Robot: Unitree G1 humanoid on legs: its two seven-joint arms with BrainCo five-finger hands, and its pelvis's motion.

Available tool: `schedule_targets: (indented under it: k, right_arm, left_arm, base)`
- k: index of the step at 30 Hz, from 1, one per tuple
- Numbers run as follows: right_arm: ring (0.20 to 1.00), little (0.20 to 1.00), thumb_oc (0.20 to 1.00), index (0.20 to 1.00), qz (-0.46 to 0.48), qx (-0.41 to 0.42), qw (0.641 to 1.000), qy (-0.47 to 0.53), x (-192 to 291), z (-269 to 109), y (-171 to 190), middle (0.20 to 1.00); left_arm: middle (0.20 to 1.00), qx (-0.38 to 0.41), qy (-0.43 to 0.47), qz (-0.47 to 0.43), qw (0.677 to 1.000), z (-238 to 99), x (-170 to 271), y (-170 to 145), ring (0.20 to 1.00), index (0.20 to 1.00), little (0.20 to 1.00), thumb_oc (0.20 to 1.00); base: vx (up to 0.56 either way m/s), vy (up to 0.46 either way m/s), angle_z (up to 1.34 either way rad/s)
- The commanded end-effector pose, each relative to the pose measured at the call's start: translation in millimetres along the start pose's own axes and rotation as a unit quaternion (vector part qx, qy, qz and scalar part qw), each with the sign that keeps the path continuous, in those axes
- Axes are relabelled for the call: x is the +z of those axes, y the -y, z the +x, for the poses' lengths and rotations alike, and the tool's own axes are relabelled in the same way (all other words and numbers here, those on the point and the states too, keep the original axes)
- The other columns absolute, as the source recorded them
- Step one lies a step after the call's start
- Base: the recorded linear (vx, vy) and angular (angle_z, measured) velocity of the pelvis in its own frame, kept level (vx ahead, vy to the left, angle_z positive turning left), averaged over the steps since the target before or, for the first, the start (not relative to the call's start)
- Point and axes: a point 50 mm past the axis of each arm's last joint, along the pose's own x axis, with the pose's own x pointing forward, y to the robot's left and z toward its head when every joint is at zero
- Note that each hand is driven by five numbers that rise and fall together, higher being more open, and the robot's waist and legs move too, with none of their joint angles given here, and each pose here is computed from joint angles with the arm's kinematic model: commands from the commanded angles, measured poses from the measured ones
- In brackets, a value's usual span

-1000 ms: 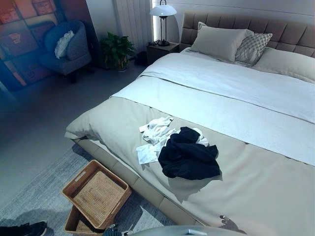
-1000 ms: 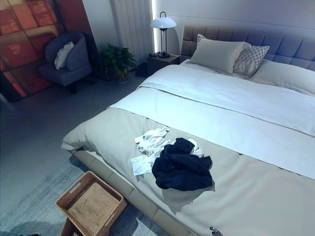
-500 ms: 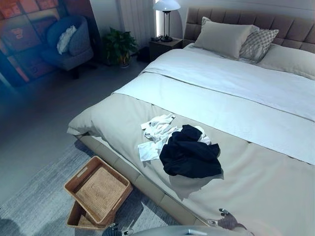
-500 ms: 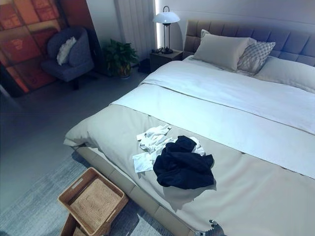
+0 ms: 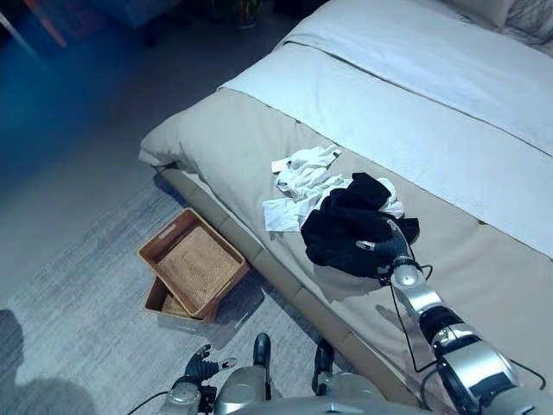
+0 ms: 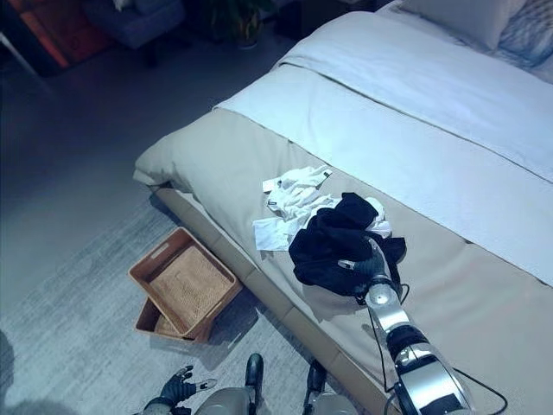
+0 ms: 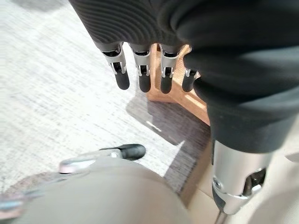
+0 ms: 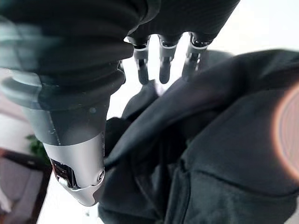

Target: Pick up clothes into the bucket

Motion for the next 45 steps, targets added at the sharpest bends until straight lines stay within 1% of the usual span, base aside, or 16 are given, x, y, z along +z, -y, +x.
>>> schedule_targets:
  k: [1, 7, 12, 17, 18, 20, 21, 26, 31, 33, 34, 35, 36, 37, 44, 45]
  right_arm:
    - [1.0, 1.0, 1.0, 1.0, -0.022, -0.034, 0.998, 0.048, 33, 13, 11, 1.0]
    - [1.0, 1.0, 1.0, 1.0, -0.039, -0.086, 0.994, 0.055, 64, 29, 30, 1.0]
    - [1.0, 1.0, 1.0, 1.0, -0.136, -0.142, 0.98, 0.032, 83, 40, 59, 1.0]
    - [1.0, 1.0, 1.0, 1.0, -0.17, -0.189, 0.966, 0.041, 105, 44, 80, 1.0]
    - [0.586, 0.586, 0.586, 0.586, -0.168, -0.196, 0.965, 0.05, 116, 45, 87, 0.586]
    - [0.263, 0.263, 0.263, 0.263, -0.161, -0.199, 0.965, 0.051, 120, 45, 90, 0.263]
    - [0.2, 0.2, 0.2, 0.2, -0.158, -0.208, 0.963, 0.065, 132, 45, 95, 0.2]
    - [0.2, 0.2, 0.2, 0.2, -0.146, -0.204, 0.963, 0.099, 149, 45, 92, 0.2]
    - [0.2, 0.2, 0.2, 0.2, -0.017, -0.181, 0.966, 0.185, 188, 37, 78, 0.2]
    - [0.2, 0.2, 0.2, 0.2, 0.03, -0.187, 0.948, 0.255, 216, 25, 83, 0.2]
    - [0.2, 0.2, 0.2, 0.2, 0.073, -0.195, 0.922, 0.326, 239, 9, 93, 0.2]
    - [0.2, 0.2, 0.2, 0.2, 0.073, -0.195, 0.922, 0.326, 238, 8, 93, 0.2]
    - [0.2, 0.2, 0.2, 0.2, 0.102, -0.211, 0.89, 0.391, 254, -11, 109, 0.2]
    - [0.2, 0.2, 0.2, 0.2, 0.102, -0.212, 0.89, 0.391, 254, -11, 109, 0.2]
    - [0.2, 0.2, 0.2, 0.2, 0.15, -0.268, 0.806, 0.505, 269, -60, 170, 0.2]
    - [0.2, 0.2, 0.2, 0.2, 0.15, -0.268, 0.807, 0.504, 268, -60, 169, 0.2]
  left_arm:
    - [1.0, -0.019, 0.039, -0.003, 0.999, 5, 25, 21, 1.0, 1.0, 1.0, 1.0]
    - [1.0, -0.015, 0.087, 0.01, 0.996, 8, 55, 25, 1.0, 1.0, 1.0, 1.0]
    - [1.0, 0.007, 0.152, 0.02, 0.988, 13, 103, 20, 1.0, 1.0, 1.0, 1.0]
    - [1.0, 0.01, 0.212, 0.017, 0.977, 10, 141, 24, 1.0, 1.0, 1.0, 1.0]
    - [1.0, 0.005, 0.237, 0.014, 0.971, 7, 160, 27, 1.0, 1.0, 1.0, 1.0]
    - [1.0, 0.002, 0.24, 0.012, 0.971, 7, 163, 29, 1.0, 1.0, 1.0, 1.0]
    - [1.0, -0.001, 0.248, 0.011, 0.969, 5, 168, 30, 1.0, 1.0, 1.0, 1.0]
    - [1.0, 0.0, 0.243, 0.01, 0.97, 6, 167, 29, 1.0, 1.0, 1.0, 1.0]
    - [1.0, 0.018, 0.212, -0.002, 0.977, 11, 149, 20, 1.0, 1.0, 1.0, 1.0]
    - [1.0, 0.032, 0.206, -0.015, 0.978, 11, 142, 11, 1.0, 1.0, 1.0, 1.0]
    - [1.0, 0.042, 0.209, -0.028, 0.977, 10, 140, 4, 1.0, 1.0, 1.0, 1.0]
    - [1.0, 0.042, 0.209, -0.028, 0.977, 10, 140, 3, 1.0, 1.0, 1.0, 1.0]
    - [1.0, 0.053, 0.21, -0.04, 0.975, 10, 135, -6, 1.0, 1.0, 1.0, 1.0]
    - [1.0, 0.053, 0.21, -0.039, 0.975, 10, 135, -6, 1.0, 1.0, 1.0, 1.0]
    - [1.0, 0.042, 0.293, -0.092, 0.951, -9, 153, -23, 1.0, 1.0, 1.0, 1.0]
    - [1.0, 0.042, 0.292, -0.092, 0.951, -9, 152, -23, 1.0, 1.0, 1.0, 1.0]
  base:
    - [-0.01, 0.068, 0.08]
    - [-0.03, 0.047, 0.04]
    - [-0.03, 0.05, 0.09]
    - [-0.03, 0.048, 0.03]
    - [-0.03, 0.049, 0.01]
    - [-0.03, 0.047, -0.03]
    - [-0.01, 0.03, -0.03]
    - [0.01, 0.035, -0.05]
    - [0.02, 0.029, -0.16]
    - [0.02, 0.028, -0.13]
    - [0.01, 0.018, -0.2]
    - [0.01, -0.007, -0.39]
    - [0.0, -0.007, -0.31]
    - [0.05, -0.026, -0.4]
    - [0.04, -0.04, -0.18]
    - [0.03, -0.074, -0.02]
